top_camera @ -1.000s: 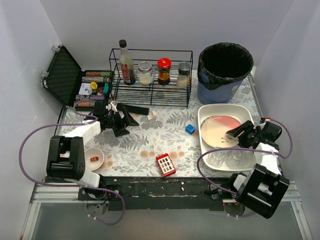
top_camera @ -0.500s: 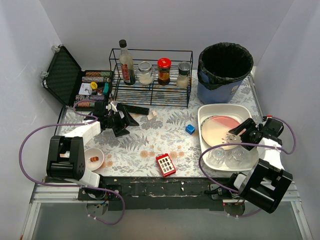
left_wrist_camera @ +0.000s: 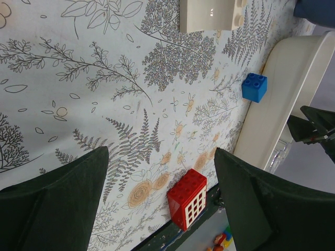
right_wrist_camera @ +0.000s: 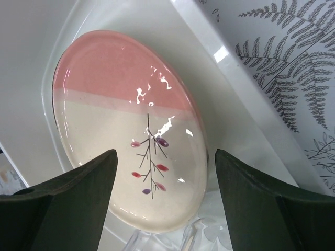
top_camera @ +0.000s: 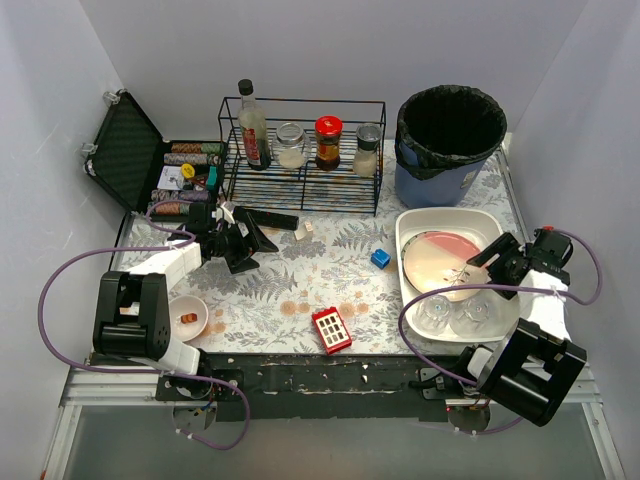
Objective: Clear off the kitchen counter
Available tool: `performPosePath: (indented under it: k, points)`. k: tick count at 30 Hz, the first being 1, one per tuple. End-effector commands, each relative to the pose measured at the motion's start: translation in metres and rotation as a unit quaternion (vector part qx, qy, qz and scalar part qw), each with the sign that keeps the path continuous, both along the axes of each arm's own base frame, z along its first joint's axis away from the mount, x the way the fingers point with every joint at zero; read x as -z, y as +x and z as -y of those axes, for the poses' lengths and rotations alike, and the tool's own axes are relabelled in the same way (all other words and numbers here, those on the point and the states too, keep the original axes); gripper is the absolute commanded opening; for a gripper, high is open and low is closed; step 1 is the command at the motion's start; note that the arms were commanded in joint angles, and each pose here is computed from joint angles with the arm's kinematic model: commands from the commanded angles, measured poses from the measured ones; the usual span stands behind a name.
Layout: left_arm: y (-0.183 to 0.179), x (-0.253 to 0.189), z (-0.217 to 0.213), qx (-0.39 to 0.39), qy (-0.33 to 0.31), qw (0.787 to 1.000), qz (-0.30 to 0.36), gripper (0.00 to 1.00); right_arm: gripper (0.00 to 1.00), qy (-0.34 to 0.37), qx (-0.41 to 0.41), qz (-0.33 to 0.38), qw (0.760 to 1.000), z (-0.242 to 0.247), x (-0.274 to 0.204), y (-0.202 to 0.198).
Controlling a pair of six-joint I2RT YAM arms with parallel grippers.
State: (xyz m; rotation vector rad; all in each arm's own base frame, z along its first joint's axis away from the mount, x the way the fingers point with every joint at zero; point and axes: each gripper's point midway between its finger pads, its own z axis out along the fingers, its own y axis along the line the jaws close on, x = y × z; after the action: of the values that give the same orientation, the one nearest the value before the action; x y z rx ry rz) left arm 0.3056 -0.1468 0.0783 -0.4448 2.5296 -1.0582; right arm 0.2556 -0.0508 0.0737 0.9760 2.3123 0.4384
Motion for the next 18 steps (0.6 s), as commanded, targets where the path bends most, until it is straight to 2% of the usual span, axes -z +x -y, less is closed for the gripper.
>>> performPosePath:
  k: [1,9,14,18]
  points:
    - [0.009,-0.017,0.0,0.001,-0.003,1.0,0.03,0.82,0.83,-0.042,0.01,0.012,0.999,0.016,-0.019,0.007]
    - [0.022,-0.032,-0.007,-0.019,0.019,0.999,0.046,0.81,0.82,-0.093,0.043,0.058,0.993,0.028,-0.064,0.014]
    - [0.039,-0.04,-0.032,-0.08,0.097,0.991,0.043,0.8,0.82,-0.123,0.025,0.081,0.989,0.01,-0.103,0.029]
    - [0.046,-0.053,-0.07,-0.173,0.196,0.964,0.038,0.8,0.82,-0.136,-0.015,0.109,0.985,-0.031,-0.134,0.046]
